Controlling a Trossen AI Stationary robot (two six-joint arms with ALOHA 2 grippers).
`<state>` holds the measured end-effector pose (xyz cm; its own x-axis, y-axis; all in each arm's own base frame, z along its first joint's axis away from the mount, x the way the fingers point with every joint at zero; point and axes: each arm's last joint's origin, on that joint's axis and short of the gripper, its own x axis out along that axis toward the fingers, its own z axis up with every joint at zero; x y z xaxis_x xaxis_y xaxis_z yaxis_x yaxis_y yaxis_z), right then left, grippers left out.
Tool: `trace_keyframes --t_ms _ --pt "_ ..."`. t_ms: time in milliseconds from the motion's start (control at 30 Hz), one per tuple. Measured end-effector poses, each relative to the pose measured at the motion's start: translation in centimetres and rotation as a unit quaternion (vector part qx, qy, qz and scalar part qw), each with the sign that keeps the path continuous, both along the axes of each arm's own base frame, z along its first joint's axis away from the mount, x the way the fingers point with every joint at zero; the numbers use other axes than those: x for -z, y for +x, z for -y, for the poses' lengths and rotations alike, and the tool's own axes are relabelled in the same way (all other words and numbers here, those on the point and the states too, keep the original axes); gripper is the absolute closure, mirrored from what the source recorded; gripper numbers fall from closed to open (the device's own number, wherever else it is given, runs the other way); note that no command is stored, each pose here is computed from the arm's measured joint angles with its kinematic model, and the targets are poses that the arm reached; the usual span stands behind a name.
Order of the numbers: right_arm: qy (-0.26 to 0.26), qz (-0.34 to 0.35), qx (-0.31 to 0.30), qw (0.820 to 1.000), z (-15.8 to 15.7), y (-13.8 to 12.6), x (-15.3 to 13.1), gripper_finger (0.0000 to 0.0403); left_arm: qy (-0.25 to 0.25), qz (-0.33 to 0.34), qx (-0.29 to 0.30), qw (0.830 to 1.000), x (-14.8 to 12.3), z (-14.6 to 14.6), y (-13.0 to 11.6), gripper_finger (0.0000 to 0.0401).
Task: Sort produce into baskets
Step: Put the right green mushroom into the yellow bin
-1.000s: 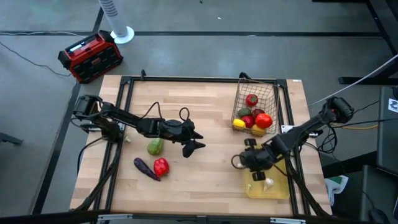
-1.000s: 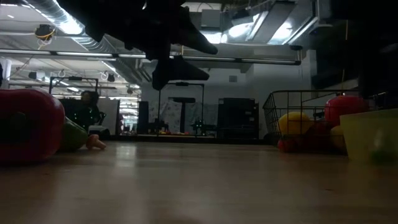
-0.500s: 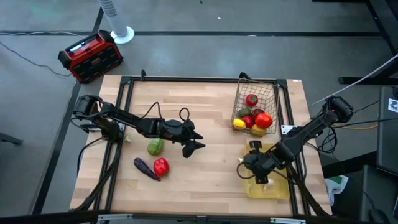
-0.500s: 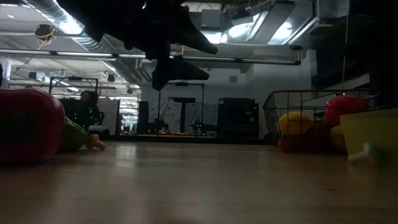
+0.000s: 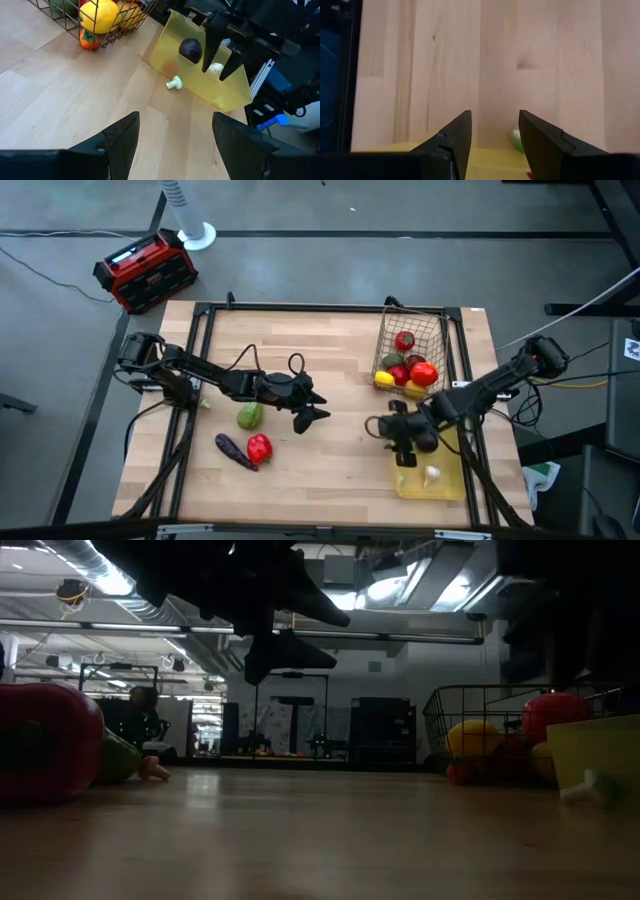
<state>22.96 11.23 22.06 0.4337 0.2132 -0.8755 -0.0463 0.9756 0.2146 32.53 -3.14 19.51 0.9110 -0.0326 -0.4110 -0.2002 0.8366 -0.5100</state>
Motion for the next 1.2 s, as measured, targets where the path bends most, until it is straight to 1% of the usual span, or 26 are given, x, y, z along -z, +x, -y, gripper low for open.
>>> trace_keyframes --t_ms 200,300,367,500,600,700,900,1033,1200 --pt "0.018 0.007 -0.009 1.000 1.9 1.4 0.0 0.0242 0.010 0.000 0.004 1.000 0.0 0.0 0.0 0.0154" --pt "0.024 0.001 -0.024 0.999 2.3 2.4 0.0 0.0242 0.010 0.000 0.004 1.000 0.0 0.0 0.0 0.0154" --pt "0.018 -0.005 -0.043 0.999 2.4 3.2 -0.2 0.0242 0.010 0.000 0.004 1.000 0.0 0.0 0.0 0.0154" --pt "-0.017 -0.059 -0.072 0.996 2.2 4.0 0.1 0.0242 0.010 -0.001 0.004 1.000 0.0 0.0 0.0 0.0154" --pt "-0.045 -0.101 -0.069 0.991 2.1 4.4 1.0 0.0242 0.010 -0.004 0.004 1.000 0.1 0.0 0.0 0.0154" --pt "-0.054 -0.135 -0.069 0.987 2.0 4.7 2.2 0.0242 0.012 -0.012 0.004 1.000 0.2 0.0 -0.1 0.0154" --pt "-0.037 -0.185 -0.075 0.979 1.6 5.4 4.5 0.0242 0.014 -0.023 0.004 1.000 0.4 0.0 -0.2 0.0155" --pt "-0.032 -0.225 -0.065 0.972 1.5 5.5 5.9 0.0242 0.015 -0.023 0.004 1.000 0.4 0.0 -0.2 0.0154" --pt "-0.045 -0.262 -0.061 0.962 1.5 5.3 7.1 0.0242 0.015 -0.023 0.003 1.000 0.4 0.0 -0.2 0.0154"
